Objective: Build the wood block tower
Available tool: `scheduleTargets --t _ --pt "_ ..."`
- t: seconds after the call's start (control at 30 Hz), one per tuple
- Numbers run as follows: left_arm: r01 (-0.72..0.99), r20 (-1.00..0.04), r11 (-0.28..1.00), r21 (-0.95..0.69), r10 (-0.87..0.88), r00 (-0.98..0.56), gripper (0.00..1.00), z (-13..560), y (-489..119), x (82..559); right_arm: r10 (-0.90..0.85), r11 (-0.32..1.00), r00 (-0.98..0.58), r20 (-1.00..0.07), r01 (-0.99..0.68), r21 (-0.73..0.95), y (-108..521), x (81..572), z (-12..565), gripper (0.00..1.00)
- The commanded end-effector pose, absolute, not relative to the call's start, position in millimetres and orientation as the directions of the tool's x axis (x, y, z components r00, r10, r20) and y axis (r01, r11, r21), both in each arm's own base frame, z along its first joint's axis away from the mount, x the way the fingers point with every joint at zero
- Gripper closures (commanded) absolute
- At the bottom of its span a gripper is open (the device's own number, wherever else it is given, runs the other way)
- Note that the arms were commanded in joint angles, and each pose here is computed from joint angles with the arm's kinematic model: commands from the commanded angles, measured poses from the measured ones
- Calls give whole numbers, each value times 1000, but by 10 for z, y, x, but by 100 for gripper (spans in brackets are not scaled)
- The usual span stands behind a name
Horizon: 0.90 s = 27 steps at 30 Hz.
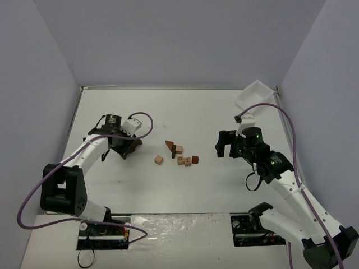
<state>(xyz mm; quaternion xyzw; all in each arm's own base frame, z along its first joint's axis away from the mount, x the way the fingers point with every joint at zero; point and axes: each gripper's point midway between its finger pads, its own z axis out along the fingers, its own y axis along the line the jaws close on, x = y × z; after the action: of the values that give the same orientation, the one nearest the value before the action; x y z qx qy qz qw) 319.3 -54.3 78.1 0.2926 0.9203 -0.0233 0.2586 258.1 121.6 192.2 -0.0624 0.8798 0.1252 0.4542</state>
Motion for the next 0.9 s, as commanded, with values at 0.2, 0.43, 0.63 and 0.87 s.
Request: scheduleTargets --t 0.2,0.43,0.63,0.87 --pt "549 -566 823 147 525 -635 99 975 -558 3461 7 954 -542 -840 -248 168 1279 2657 2068 1" --pt "557 -551 819 135 530 -645 98 910 -562 3442 5 954 -548 -837 -248 168 1283 2659 2046 0" --pt "555 -550 821 133 527 -648 98 888 -557 3449 5 954 -548 -837 -248 168 1280 2654 2044 0" --pt "554 -547 823 126 524 -653 95 866 -541 3441 4 954 -548 -836 -248 167 1280 2654 2039 0"
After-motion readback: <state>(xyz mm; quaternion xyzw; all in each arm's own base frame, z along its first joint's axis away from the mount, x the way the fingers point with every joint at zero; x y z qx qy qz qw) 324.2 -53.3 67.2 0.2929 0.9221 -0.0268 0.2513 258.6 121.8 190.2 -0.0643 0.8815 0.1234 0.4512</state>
